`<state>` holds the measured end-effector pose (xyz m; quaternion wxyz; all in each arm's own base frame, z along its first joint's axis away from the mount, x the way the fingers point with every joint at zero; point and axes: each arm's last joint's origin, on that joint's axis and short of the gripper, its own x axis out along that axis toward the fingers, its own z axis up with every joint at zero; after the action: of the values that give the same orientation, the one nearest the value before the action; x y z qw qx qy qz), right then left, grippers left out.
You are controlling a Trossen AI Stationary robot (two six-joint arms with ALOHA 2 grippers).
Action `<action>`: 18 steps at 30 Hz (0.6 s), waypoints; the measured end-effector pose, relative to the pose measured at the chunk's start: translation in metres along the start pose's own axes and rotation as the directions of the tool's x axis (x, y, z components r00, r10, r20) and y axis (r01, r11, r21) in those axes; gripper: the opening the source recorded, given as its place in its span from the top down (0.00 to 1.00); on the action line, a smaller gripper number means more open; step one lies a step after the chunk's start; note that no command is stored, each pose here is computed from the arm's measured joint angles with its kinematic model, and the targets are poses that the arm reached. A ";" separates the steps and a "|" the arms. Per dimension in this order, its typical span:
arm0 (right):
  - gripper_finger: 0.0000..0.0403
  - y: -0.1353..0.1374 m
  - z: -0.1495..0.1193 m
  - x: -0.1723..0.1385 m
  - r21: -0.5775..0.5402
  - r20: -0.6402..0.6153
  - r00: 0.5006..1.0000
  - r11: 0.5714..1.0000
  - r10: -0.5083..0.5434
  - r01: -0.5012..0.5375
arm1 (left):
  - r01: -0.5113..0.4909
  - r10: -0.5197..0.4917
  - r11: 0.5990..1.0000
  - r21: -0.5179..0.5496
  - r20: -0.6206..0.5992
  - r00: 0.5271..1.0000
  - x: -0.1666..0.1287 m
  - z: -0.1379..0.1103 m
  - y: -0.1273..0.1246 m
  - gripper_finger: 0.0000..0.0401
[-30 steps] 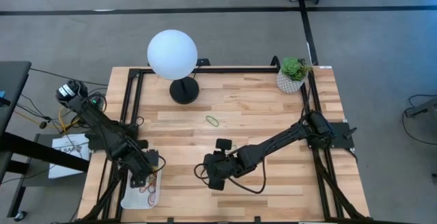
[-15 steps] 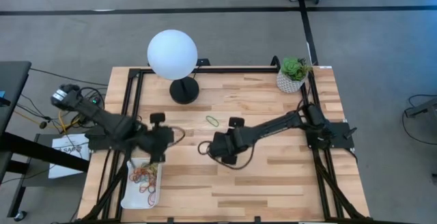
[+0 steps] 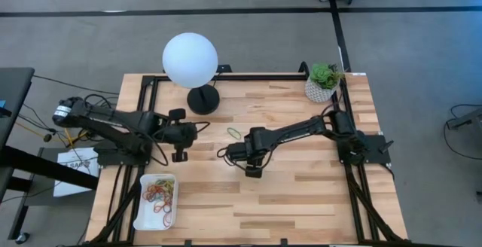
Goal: Pick and place items into bin
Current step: Put the bottom green rubber band into the white bin
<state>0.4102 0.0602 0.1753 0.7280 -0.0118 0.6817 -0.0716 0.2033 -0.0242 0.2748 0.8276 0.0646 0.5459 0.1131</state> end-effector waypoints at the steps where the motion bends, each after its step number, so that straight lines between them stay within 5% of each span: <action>1: 0.71 -0.001 0.001 0.000 0.004 0.002 1.000 1.000 0.016 -0.016 | -0.002 0.002 1.000 -0.005 -0.001 1.000 0.000 0.000 0.001 0.76; 18: 0.71 0.002 -0.003 0.028 0.036 0.054 0.996 0.997 0.065 -0.067 | -0.007 0.007 1.000 0.028 0.002 1.000 0.001 0.001 0.003 0.76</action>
<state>0.4093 0.0587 0.1469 0.7479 0.0228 0.6607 -0.0601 0.2041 -0.0212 0.2748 0.8266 0.0784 0.5466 0.1084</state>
